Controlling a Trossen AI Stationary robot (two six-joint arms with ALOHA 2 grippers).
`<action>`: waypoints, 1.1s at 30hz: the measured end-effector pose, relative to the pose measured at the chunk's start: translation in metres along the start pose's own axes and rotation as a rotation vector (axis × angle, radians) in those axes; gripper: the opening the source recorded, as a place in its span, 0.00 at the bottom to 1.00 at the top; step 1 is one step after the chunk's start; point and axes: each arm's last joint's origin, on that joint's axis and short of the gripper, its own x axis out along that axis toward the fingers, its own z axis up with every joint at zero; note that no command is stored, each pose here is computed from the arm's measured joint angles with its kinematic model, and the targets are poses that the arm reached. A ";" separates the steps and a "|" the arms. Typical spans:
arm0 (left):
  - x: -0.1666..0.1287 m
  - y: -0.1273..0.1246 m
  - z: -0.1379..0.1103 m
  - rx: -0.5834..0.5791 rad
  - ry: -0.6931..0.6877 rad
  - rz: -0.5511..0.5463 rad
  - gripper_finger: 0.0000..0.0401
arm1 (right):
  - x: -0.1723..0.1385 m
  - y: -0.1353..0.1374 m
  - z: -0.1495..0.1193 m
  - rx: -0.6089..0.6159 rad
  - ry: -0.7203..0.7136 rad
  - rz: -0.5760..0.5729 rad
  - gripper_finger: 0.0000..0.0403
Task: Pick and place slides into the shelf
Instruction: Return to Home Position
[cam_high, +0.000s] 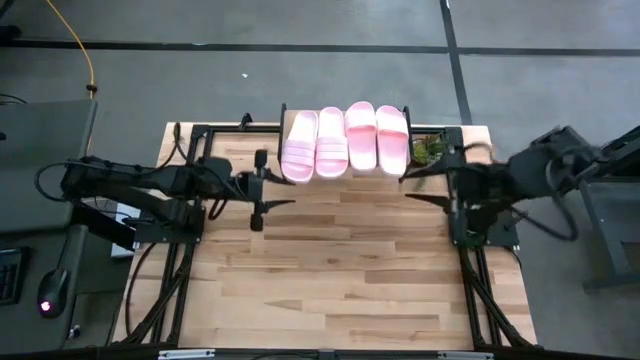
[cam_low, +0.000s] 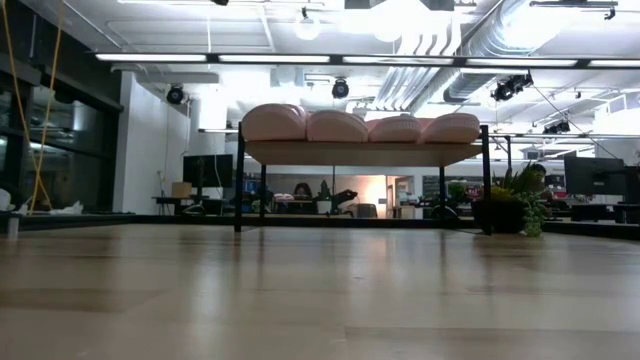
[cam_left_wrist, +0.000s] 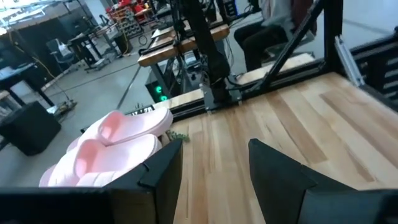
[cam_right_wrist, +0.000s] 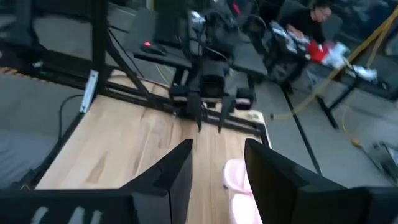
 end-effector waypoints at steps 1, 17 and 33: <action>0.000 0.004 -0.001 -0.010 -0.006 -0.005 0.41 | -0.003 -0.004 0.000 -0.004 -0.017 0.010 0.34; -0.008 0.024 -0.002 -0.086 -0.079 -0.096 0.41 | -0.025 -0.045 -0.012 0.027 -0.043 0.089 0.34; -0.035 0.027 0.007 -0.122 -0.138 -0.077 0.41 | -0.064 -0.056 -0.080 0.136 -0.221 0.041 0.34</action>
